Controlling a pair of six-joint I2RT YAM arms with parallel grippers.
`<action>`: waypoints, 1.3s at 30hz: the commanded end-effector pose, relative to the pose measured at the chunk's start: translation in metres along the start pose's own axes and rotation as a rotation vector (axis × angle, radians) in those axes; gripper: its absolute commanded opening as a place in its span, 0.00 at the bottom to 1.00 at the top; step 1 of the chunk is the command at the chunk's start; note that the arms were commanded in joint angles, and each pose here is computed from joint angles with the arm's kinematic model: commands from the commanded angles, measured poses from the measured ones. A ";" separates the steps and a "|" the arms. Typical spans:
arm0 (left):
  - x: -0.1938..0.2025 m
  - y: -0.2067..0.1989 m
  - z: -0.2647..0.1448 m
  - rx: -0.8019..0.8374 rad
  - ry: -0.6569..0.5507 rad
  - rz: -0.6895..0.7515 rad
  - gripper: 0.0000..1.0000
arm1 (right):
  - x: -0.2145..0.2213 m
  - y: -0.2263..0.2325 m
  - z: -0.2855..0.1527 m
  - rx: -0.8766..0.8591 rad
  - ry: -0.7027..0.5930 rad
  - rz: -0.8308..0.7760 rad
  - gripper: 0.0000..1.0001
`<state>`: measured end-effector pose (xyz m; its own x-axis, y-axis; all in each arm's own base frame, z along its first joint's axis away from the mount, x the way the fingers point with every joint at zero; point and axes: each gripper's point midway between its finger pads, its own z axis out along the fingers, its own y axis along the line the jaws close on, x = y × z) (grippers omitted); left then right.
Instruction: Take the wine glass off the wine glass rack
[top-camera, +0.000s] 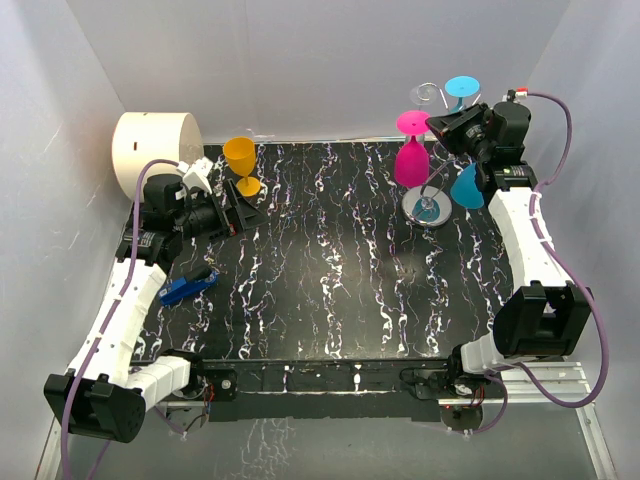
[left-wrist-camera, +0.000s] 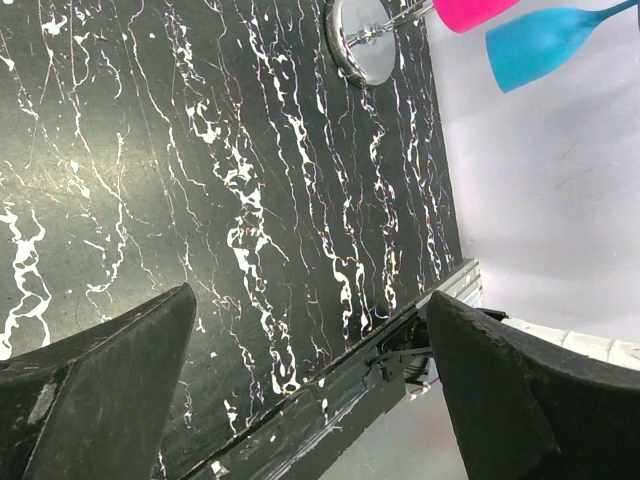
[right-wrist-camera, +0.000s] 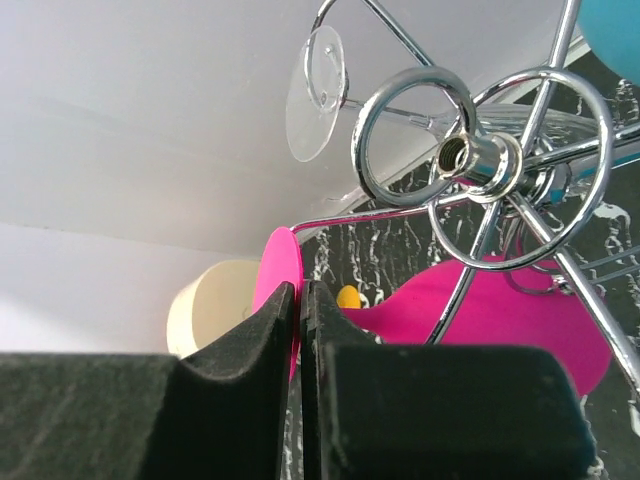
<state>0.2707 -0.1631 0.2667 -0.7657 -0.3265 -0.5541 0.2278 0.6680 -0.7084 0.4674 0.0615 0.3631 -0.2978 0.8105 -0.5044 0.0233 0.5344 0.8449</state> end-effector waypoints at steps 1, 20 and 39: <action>-0.006 -0.016 -0.010 0.031 -0.017 0.021 0.99 | -0.023 0.037 -0.012 -0.128 -0.093 0.058 0.00; -0.003 -0.015 -0.013 0.022 -0.017 0.031 0.99 | -0.017 0.042 -0.004 -0.196 -0.053 0.107 0.00; -0.002 -0.012 -0.015 0.002 -0.018 0.038 0.99 | -0.027 0.033 0.004 -0.173 -0.126 0.127 0.00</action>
<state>0.2654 -0.1598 0.2619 -0.7743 -0.3214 -0.5451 0.2083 0.6839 -0.6992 0.4800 0.0705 0.3807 -0.2769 0.8825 -0.3802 -0.0640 0.3779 0.9236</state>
